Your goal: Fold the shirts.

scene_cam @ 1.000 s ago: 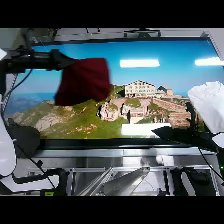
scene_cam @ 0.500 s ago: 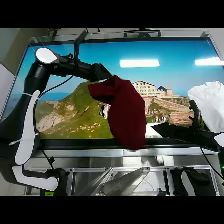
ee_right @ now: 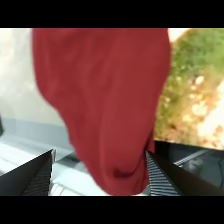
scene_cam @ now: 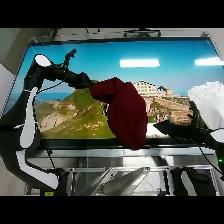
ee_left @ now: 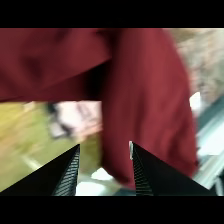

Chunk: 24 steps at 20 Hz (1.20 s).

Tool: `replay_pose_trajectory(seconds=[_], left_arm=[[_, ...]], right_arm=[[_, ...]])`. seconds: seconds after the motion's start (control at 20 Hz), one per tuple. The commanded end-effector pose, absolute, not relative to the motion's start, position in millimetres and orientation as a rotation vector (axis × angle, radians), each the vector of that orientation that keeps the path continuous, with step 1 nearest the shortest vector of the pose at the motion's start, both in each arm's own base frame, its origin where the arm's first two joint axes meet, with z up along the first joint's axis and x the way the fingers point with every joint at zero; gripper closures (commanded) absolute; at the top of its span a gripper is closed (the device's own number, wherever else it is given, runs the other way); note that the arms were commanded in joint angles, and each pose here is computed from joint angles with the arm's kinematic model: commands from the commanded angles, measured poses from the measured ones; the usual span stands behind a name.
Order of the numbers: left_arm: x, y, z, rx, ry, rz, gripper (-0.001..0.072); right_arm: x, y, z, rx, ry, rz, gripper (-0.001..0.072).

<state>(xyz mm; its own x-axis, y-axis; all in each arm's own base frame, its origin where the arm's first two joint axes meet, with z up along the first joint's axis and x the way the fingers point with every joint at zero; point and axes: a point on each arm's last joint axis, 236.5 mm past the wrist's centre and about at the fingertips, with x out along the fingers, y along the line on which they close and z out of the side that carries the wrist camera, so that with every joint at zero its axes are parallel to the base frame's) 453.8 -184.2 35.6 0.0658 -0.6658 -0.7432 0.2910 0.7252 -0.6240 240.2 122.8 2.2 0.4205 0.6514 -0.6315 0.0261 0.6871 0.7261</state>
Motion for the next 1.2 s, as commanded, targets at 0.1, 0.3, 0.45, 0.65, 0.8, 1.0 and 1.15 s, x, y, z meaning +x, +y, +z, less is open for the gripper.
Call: replay_pose_trajectory(seconds=[0.1,0.3,0.45,0.65,0.8,1.0,1.15], left_arm=[[462,-148,-33,-0.383,1.45,-0.646,0.037],[467,-143,-67,-0.433,1.489,-0.618,0.037],[476,-162,-74,-0.478,1.458,-0.634,0.037],[498,-186,-75,-0.472,1.36,-0.616,0.037],[510,-204,-82,-0.443,1.306,-0.6,0.037],[506,-216,-94,-0.387,1.314,-0.602,0.037],[495,-210,-91,-0.372,1.355,-0.617,0.0369]], right_arm=[[247,143,-55,0.706,1.22,0.405,0.0078],[236,161,-107,0.653,1.368,0.38,0.0078],[225,179,-120,0.647,1.451,0.426,0.0078],[243,215,-94,0.727,1.362,0.552,0.008],[254,223,-79,0.741,1.314,0.601,0.035],[250,229,-70,0.748,1.328,0.65,0.0349],[250,230,-69,0.75,1.328,0.649,0.0685]])
